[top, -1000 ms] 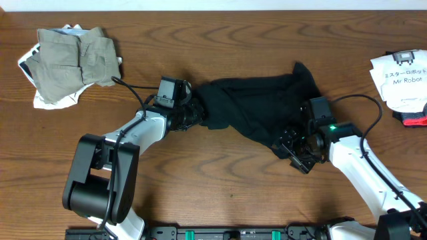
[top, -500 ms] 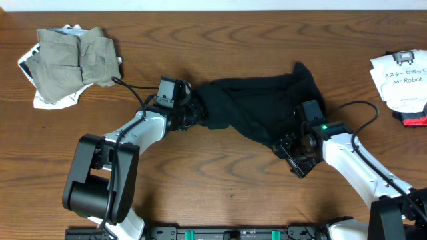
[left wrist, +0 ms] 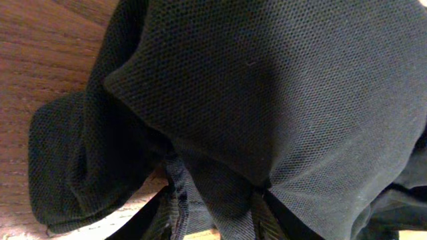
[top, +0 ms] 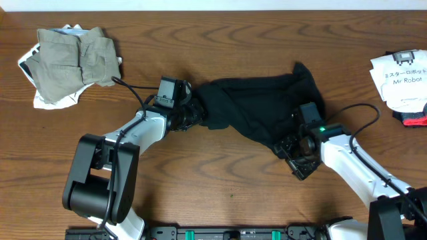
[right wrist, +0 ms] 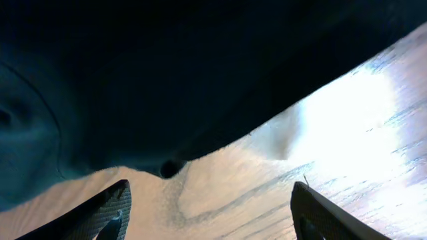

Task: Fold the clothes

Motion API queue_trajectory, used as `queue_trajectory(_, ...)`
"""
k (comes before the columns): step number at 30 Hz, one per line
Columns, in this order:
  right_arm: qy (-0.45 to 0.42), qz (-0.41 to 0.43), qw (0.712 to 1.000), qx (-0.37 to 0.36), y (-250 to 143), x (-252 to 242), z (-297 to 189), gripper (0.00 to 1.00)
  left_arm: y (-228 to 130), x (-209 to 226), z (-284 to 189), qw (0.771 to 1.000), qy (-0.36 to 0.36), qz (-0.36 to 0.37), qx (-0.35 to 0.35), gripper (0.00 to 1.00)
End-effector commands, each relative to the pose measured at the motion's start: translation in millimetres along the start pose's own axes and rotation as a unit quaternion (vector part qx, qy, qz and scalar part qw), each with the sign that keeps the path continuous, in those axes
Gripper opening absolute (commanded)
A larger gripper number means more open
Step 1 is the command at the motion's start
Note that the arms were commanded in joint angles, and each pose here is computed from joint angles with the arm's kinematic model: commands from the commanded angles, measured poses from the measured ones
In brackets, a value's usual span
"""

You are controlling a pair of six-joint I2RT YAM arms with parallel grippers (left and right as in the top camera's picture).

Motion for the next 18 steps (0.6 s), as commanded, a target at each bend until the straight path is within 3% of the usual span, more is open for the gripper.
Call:
queue_trajectory(1,-0.009,-0.001,1.000,-0.006,-3.1,-0.9,3.9,0.75,0.5,2.4,3.1,1.000,0.007,-0.002,0.001,0.38)
queue_trajectory(18,-0.018,-0.011,0.999,-0.025,-12.3,1.0,6.0,0.75,0.3,2.6,3.2,1.000,0.007,-0.002,0.002,0.39)
Point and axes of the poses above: each gripper's point midway between its finger pads, its own z axis out along the fingers, its own x axis along the line the jaws close on, y = z × x, the point moved 9 cm from there along -z, back along the fingers
